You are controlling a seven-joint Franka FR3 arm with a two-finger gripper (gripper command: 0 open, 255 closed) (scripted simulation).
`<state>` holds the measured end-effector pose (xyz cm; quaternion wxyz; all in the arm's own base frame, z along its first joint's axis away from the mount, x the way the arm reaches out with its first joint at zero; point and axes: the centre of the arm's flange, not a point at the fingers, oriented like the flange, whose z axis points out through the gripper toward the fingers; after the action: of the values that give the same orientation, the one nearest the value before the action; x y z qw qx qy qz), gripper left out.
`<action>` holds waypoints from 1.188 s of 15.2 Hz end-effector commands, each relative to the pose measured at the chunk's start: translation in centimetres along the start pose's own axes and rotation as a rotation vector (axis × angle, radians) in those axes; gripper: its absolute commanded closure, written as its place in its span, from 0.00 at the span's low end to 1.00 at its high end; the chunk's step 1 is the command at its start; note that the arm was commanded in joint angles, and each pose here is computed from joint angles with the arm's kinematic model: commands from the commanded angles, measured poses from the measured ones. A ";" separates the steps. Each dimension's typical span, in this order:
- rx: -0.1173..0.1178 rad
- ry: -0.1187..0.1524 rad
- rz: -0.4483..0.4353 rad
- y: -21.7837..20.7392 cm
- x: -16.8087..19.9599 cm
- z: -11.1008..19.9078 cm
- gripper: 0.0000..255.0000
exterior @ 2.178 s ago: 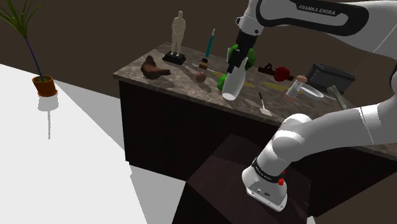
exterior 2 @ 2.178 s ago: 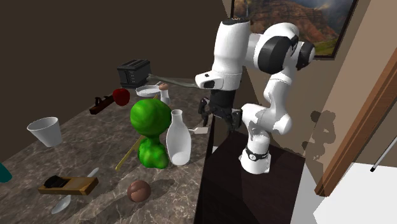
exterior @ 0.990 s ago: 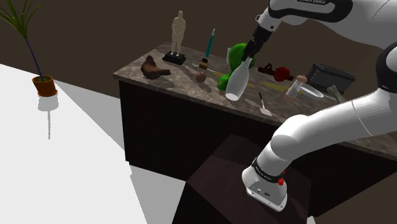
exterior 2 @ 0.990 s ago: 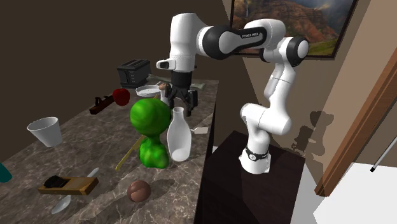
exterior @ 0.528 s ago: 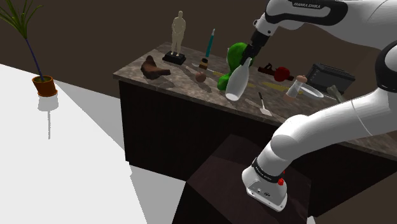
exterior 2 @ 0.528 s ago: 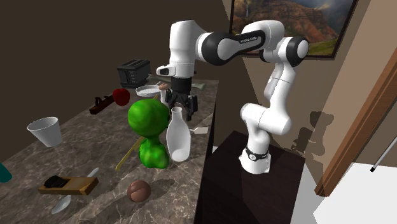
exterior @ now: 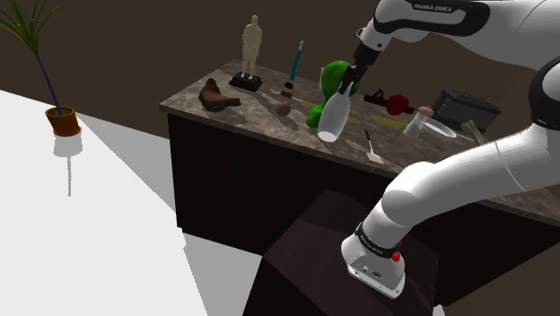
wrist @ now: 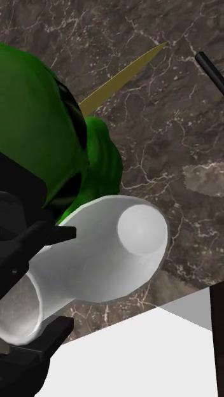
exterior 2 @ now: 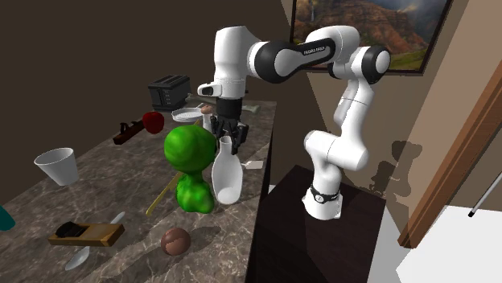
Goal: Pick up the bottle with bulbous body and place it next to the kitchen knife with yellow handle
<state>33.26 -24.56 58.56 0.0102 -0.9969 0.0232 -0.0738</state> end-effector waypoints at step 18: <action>0.002 -0.002 -0.001 -0.2 1.1 -7.2 1.00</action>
<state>33.24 -24.58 65.30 0.0110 -0.9970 0.0229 -0.0728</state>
